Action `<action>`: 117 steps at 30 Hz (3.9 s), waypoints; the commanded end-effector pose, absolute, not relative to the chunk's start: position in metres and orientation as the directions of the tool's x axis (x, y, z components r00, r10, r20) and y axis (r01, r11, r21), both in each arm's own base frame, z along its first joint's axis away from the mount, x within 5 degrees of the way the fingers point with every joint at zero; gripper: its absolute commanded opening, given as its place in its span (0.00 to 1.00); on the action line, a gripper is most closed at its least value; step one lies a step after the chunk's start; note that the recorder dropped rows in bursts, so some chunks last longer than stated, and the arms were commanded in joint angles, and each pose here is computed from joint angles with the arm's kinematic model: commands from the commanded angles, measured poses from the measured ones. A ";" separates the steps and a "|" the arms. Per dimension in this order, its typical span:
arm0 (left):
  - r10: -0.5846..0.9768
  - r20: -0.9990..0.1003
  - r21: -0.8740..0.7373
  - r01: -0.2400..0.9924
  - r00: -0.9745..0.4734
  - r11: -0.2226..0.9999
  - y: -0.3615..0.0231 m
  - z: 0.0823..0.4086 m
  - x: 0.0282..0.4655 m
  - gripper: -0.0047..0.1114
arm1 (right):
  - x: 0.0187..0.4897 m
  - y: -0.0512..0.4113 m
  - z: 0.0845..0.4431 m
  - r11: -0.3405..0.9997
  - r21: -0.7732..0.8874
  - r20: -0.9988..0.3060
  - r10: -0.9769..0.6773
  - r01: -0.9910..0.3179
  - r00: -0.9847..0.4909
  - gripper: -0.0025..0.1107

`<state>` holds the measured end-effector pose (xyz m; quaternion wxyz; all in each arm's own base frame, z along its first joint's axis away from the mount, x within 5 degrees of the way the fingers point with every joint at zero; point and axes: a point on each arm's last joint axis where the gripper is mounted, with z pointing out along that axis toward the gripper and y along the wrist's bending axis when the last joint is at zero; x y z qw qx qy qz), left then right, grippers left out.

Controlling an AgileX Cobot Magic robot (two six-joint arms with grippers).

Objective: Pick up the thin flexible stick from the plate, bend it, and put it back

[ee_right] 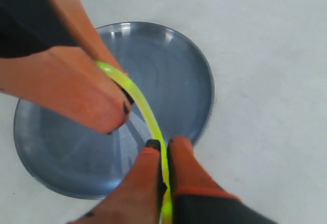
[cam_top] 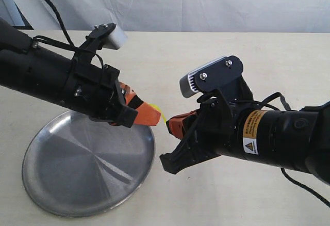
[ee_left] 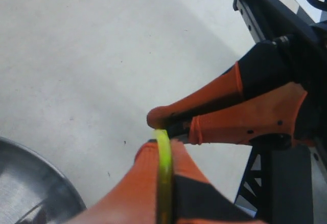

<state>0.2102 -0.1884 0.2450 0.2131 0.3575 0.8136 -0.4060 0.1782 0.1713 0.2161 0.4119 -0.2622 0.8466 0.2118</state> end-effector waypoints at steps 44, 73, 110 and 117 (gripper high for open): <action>0.400 -0.642 -0.554 0.756 -0.654 0.347 -0.201 0.252 0.201 0.04 | 0.178 0.175 0.219 0.757 0.150 -0.832 -0.251 -0.636 -0.495 0.01; 0.429 -0.664 -0.476 0.789 -0.612 0.388 -0.207 0.248 0.200 0.04 | 0.178 0.176 0.220 0.754 0.157 -0.839 -0.239 -0.638 -0.488 0.01; 0.318 -0.706 -0.440 0.744 -0.633 0.503 -0.207 0.252 0.216 0.04 | 0.165 0.187 0.218 0.697 0.117 -0.834 -0.318 -0.707 -0.451 0.01; 0.309 -0.706 -0.447 0.740 -0.637 0.503 -0.207 0.252 0.216 0.04 | 0.165 0.187 0.218 0.691 0.105 -0.835 -0.329 -0.715 -0.441 0.01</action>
